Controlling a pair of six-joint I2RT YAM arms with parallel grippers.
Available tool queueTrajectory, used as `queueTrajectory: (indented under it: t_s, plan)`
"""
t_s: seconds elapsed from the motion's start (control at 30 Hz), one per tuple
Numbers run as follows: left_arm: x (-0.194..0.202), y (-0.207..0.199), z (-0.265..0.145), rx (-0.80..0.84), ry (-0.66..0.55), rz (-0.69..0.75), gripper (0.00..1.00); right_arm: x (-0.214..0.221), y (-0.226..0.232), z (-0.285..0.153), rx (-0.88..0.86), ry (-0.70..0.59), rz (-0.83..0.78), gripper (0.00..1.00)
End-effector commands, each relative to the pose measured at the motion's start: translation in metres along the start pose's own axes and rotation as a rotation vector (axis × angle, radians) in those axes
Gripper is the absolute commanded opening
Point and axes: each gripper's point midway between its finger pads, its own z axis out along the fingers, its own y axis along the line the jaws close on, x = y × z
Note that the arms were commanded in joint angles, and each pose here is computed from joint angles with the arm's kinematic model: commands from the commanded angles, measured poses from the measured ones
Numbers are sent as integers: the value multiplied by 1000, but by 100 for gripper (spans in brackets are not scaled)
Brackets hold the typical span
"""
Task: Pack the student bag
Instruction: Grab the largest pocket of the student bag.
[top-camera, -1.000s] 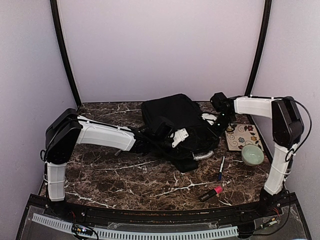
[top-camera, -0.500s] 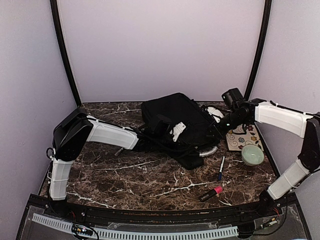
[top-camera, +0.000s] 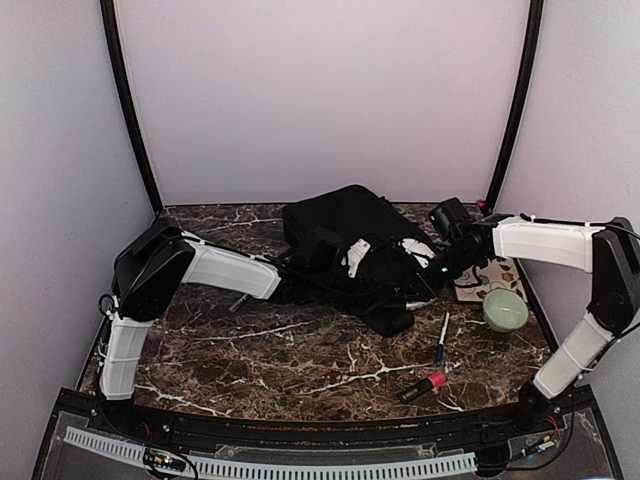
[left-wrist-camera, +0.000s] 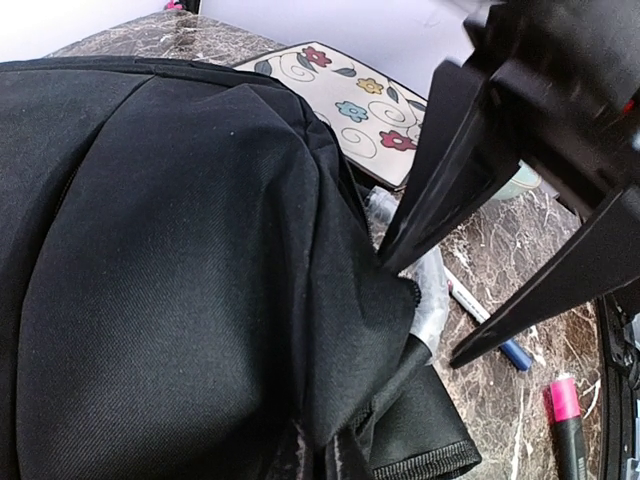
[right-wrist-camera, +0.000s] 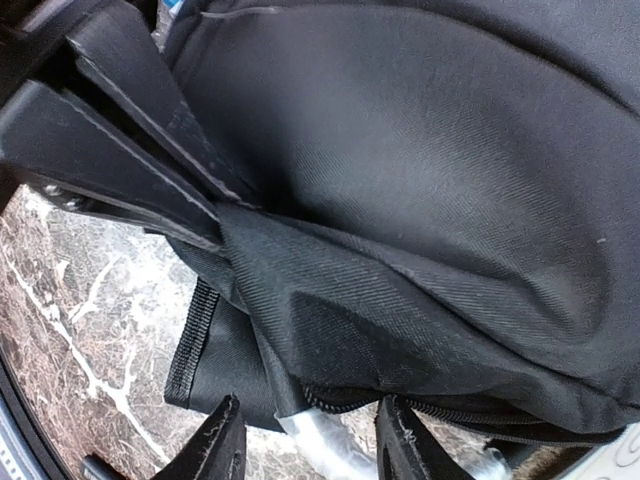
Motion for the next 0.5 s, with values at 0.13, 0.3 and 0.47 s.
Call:
queueTrajectory:
  t_s: [0.13, 0.3, 0.47]
  plan:
    - [-43, -2, -5, 11, -122, -2, 0, 2, 5, 18, -34, -12, 26, 42]
    - [-44, -3, -6, 16, -125, -13, 0, 0, 7, 29, -68, -12, 39, 40]
    - [-45, -6, -6, 34, -126, -24, 0, -5, 2, 39, -61, -36, 59, 40]
